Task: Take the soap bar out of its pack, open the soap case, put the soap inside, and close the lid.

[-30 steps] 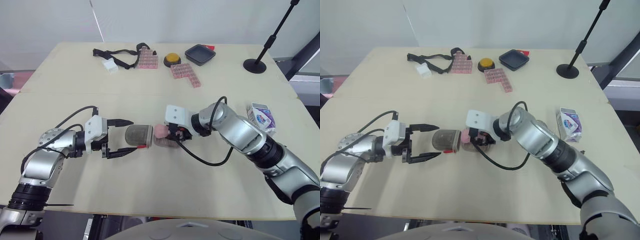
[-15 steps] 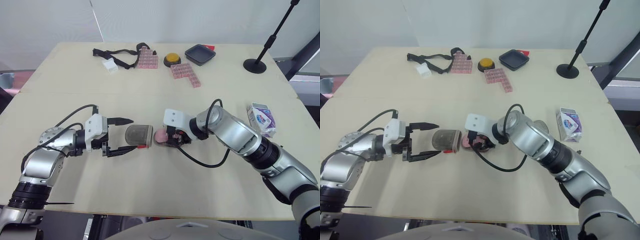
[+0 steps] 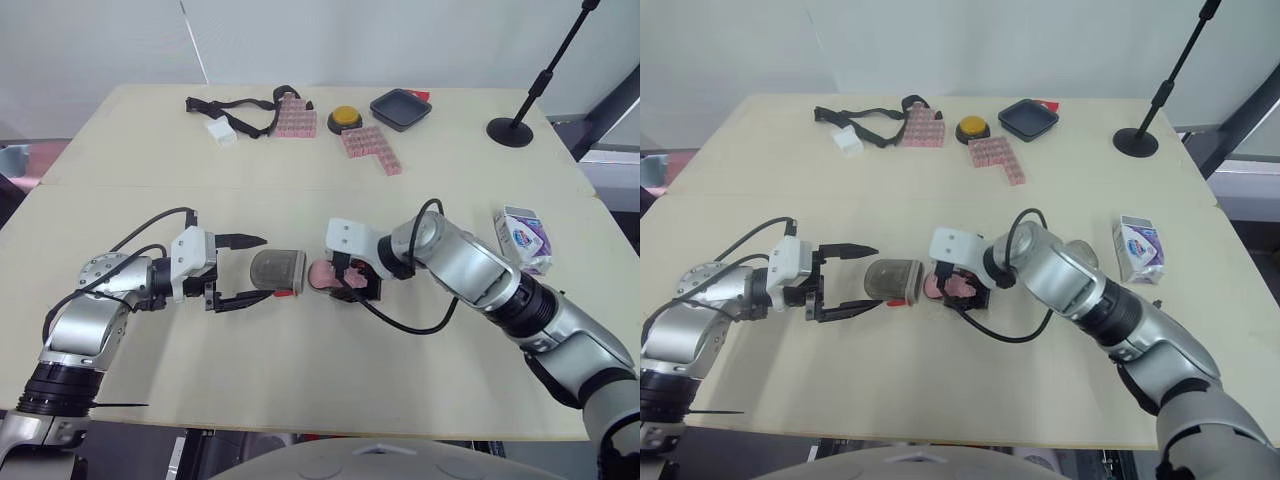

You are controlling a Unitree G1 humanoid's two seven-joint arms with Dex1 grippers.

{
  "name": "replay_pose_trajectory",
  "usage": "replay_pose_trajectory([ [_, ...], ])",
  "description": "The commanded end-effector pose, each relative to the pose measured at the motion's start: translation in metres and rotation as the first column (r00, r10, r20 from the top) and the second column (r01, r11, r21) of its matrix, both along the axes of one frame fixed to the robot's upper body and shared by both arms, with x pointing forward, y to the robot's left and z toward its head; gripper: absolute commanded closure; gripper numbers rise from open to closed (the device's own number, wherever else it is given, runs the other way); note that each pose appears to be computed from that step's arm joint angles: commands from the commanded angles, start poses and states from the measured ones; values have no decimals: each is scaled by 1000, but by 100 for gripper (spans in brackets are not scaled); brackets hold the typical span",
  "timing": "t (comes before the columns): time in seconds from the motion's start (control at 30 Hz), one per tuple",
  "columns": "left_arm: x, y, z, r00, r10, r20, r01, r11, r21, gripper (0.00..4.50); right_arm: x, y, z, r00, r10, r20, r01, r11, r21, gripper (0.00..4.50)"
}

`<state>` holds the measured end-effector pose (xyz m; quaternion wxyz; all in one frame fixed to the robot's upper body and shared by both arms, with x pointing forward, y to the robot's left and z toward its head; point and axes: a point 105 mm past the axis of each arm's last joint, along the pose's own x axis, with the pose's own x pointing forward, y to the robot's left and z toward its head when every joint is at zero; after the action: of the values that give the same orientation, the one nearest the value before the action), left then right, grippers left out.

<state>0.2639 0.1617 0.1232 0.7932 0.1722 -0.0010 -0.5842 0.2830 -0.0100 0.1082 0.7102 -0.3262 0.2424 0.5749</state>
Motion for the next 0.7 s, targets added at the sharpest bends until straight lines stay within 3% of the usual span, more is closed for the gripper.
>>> replay_pose_trajectory([
  [0.03,1,1,7,999,4,33,-4,1000,5,0,6,-4,32,996,-7,85,-1,995,99,7],
  [0.2,4,1,9,999,1,44,-2,1000,19,0,7,-45,56,988,-90,129,38,933,357,7],
  [0.33,8,2,9,999,-17,48,14,999,45,0,-7,-96,48,973,-189,135,90,843,530,7],
  [0.47,12,0,9,998,-38,50,35,997,66,0,-30,-130,33,964,-234,129,102,770,630,7],
  [0.7,20,-8,7,995,-92,47,87,991,97,0,-64,-164,-17,967,-223,122,104,784,612,7],
])
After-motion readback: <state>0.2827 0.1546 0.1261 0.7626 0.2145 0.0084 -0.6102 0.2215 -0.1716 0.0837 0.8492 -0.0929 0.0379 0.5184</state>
